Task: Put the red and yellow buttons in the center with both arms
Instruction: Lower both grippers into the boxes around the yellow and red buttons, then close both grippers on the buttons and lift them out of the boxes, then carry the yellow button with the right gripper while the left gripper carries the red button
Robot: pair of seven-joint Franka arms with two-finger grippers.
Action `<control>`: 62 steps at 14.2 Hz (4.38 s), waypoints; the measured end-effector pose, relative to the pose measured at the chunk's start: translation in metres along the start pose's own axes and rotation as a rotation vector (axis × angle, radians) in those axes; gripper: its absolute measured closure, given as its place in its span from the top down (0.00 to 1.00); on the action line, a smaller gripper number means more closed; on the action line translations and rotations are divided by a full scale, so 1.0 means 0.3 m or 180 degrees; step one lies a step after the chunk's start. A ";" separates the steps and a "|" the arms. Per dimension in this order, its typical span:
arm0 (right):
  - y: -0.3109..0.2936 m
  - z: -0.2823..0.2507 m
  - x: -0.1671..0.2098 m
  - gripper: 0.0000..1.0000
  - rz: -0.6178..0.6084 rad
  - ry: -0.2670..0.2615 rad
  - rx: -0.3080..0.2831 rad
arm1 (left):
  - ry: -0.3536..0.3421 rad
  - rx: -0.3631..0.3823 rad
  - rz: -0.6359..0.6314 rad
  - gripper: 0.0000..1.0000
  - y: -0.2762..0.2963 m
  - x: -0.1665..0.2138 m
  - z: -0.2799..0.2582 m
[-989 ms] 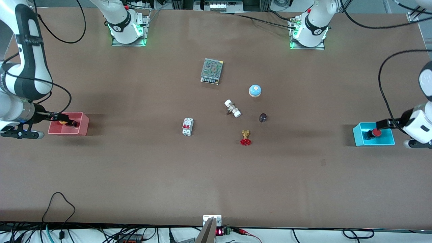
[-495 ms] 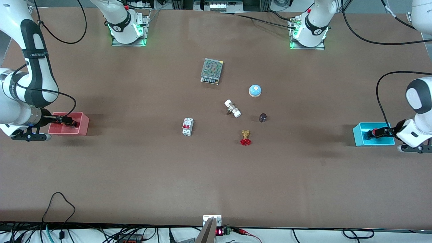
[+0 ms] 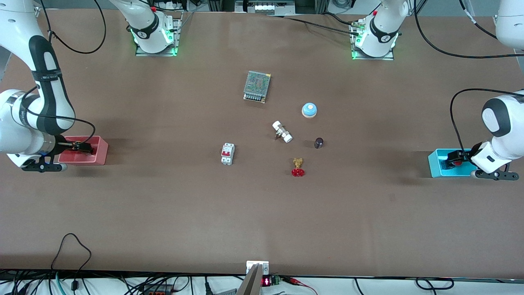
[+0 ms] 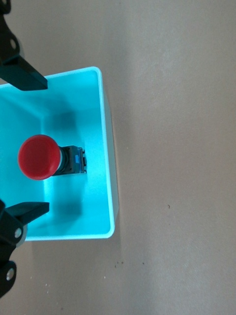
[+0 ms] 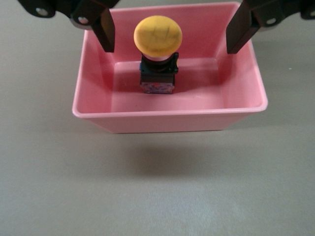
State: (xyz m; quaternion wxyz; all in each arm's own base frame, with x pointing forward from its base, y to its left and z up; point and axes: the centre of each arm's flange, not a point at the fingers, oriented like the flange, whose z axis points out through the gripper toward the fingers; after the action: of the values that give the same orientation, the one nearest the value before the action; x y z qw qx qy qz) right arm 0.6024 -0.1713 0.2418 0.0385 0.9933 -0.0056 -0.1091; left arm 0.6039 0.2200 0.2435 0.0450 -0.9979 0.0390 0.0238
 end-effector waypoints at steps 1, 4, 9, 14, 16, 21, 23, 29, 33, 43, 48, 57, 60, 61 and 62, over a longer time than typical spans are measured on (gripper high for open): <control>-0.002 0.012 0.000 1.00 -0.0003 -0.0015 0.0002 | -0.0004 -0.0007 0.0009 0.97 -0.002 -0.003 0.018; -0.004 0.024 -0.003 1.00 -0.0018 -0.0025 0.0004 | -0.0018 -0.0026 0.0015 0.87 -0.003 -0.007 0.053; -0.005 0.038 -0.007 1.00 -0.0118 -0.0018 -0.0009 | 0.0052 -0.0012 0.0013 0.72 -0.006 -0.001 0.096; -0.006 0.074 -0.003 1.00 -0.0132 -0.0044 -0.0020 | 0.0080 -0.0025 0.0042 0.61 0.013 0.010 0.098; -0.002 0.085 -0.002 1.00 -0.0135 -0.0050 -0.0026 | 0.0081 -0.0027 0.0043 0.56 0.014 0.010 0.099; 0.004 0.085 -0.004 0.86 -0.0130 -0.0046 -0.0027 | 0.0058 -0.0039 0.0040 0.37 0.015 0.003 0.112; 0.006 0.086 -0.004 0.67 -0.0127 -0.0047 -0.0027 | 0.0058 -0.0039 0.0040 0.34 0.016 0.003 0.112; 0.007 0.086 -0.004 0.58 -0.0130 -0.0048 -0.0027 | 0.0099 -0.0023 0.0042 0.34 0.012 0.015 0.067; 0.007 0.086 -0.004 0.51 -0.0187 -0.0050 -0.0026 | 0.0078 -0.0033 0.0085 0.34 0.028 0.048 -0.145; 0.009 0.059 -0.008 0.39 -0.0271 -0.0063 -0.0017 | -0.0131 -0.0206 -0.0220 0.34 0.708 0.222 -0.359; -0.033 -0.287 -0.043 0.39 -0.0320 0.0157 0.0000 | -0.0282 -0.0142 -0.0476 0.34 1.128 0.201 -0.293; -0.627 -0.467 0.013 0.39 0.0623 0.0001 0.0448 | -0.0209 -0.0195 -0.0563 0.34 1.294 0.107 -0.027; -0.823 -0.396 0.059 0.39 0.0857 -0.0111 0.0473 | -0.0196 -0.0208 -0.0555 0.34 1.297 0.085 0.007; -0.891 -0.381 0.069 0.39 0.0949 -0.0127 0.0441 | -0.0197 -0.0208 -0.0555 0.41 1.297 0.084 0.009; -0.949 -0.362 0.077 0.39 0.1021 -0.0146 0.0412 | -0.0195 -0.0209 -0.0556 0.49 1.297 0.084 0.008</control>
State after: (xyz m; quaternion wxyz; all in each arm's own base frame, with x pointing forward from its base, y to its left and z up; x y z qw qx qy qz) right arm 0.6494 0.1204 0.3204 -0.0088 0.9773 -0.1720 -0.1236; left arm 0.5977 -0.1680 0.2055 0.0154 -0.9973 -0.0503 0.0515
